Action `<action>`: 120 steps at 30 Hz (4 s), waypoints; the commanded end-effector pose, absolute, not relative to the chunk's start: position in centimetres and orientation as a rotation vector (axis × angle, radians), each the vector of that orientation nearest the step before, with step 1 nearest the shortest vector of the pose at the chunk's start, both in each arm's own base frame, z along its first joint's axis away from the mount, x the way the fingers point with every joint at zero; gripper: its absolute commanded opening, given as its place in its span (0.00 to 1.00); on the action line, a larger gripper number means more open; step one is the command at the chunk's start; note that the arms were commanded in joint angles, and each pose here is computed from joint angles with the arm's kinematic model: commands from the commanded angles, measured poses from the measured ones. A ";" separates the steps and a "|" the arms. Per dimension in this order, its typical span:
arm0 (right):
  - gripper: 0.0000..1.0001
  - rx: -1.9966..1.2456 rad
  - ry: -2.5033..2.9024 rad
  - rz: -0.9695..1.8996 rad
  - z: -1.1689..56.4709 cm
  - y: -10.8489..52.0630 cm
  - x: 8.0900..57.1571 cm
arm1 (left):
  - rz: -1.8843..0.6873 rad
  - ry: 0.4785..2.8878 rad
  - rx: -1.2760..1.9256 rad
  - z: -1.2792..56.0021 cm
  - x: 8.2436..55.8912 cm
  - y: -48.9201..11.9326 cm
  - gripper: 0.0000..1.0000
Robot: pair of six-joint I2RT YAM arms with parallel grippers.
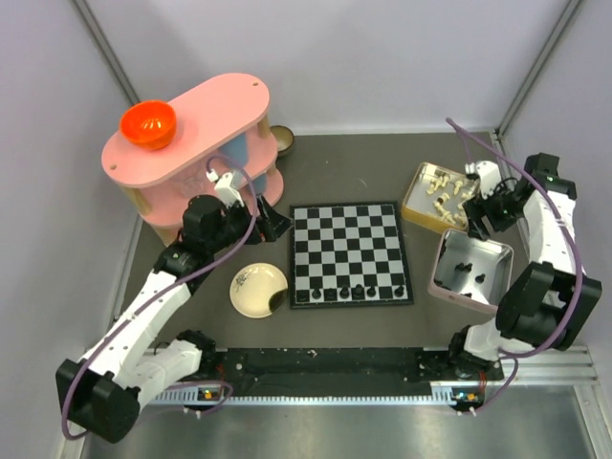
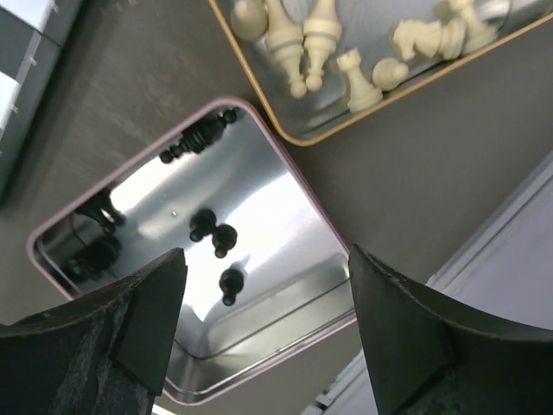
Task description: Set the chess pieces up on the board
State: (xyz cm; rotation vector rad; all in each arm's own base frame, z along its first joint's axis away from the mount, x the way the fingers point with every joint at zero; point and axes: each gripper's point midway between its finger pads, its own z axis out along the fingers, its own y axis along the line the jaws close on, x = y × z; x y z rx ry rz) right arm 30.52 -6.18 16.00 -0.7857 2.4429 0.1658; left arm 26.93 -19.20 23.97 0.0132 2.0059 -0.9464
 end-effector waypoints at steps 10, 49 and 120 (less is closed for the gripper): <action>0.64 -1.066 2.445 0.101 10.6 -9.5 34.2 | -1.049 1.909 0.102 27.0 27.0 -21.2 0.97; 0.01 -0.826 2.586 0.240 7.3 -10.4 29.6 | -1.013 1.893 0.056 26.1 25.8 -19.8 0.98; 0.52 -0.275 2.441 0.574 14.9 1.1 26.7 | -0.985 1.832 0.033 26.8 26.2 -19.2 0.98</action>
